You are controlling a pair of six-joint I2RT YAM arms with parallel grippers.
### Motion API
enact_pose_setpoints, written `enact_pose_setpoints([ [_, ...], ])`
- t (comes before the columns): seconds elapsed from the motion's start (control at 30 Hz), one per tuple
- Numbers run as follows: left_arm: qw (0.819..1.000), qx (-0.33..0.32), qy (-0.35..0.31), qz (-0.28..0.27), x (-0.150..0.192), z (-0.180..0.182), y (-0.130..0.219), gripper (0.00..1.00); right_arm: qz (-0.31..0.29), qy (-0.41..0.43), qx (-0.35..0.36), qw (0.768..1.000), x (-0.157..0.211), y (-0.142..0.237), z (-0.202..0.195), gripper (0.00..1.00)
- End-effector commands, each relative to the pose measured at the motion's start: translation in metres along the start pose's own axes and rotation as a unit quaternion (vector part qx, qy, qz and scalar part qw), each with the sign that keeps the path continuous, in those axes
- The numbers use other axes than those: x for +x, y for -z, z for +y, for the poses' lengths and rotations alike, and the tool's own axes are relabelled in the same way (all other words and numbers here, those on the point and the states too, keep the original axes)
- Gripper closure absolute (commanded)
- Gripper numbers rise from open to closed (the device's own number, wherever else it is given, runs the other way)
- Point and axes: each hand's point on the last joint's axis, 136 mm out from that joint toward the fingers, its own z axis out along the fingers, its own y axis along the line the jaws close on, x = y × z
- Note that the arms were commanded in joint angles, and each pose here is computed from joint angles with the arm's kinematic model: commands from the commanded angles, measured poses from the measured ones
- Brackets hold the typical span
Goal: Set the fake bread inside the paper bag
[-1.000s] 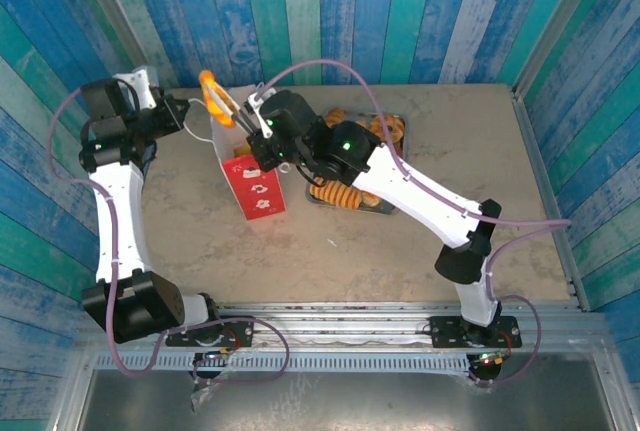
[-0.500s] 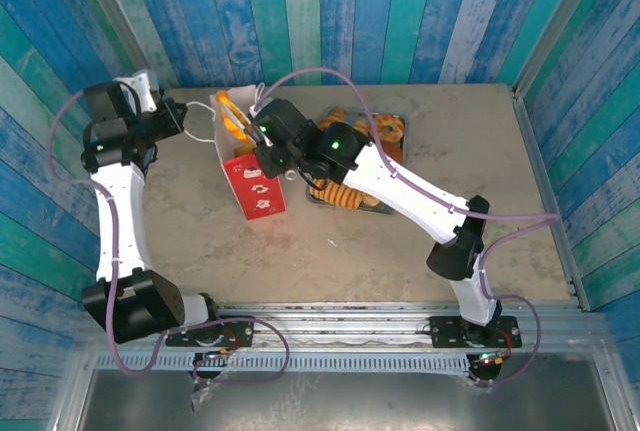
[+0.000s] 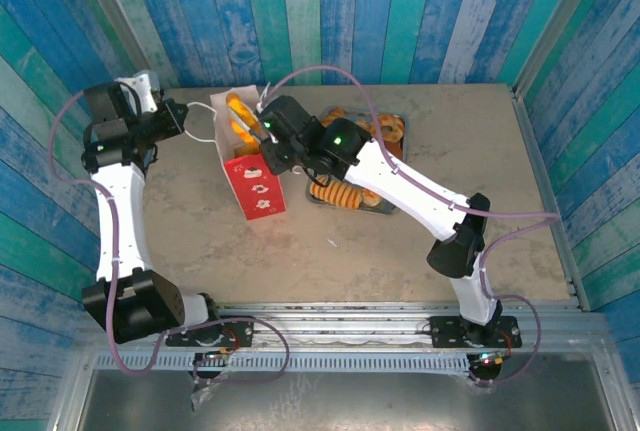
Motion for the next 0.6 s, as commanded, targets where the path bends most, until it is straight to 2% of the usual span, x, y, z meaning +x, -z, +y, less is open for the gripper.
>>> enact_pose_setpoints([
  [0.0, 1.0, 0.015, -0.021, -0.015, -0.003, -0.014, 0.014, 1.0, -0.001, -0.008, 0.003, 1.0, 0.0, -0.001, -0.003, 0.64],
  [0.3, 0.999, 0.022, -0.02, -0.015, -0.004, -0.016, 0.012, 1.0, -0.009, -0.011, 0.002, 1.0, -0.006, 0.004, -0.005, 0.57],
  [0.57, 0.999, 0.023, -0.02, -0.016, -0.004, -0.015, 0.011, 1.0, -0.019, -0.018, 0.0, 1.0, -0.012, 0.011, -0.008, 0.56],
])
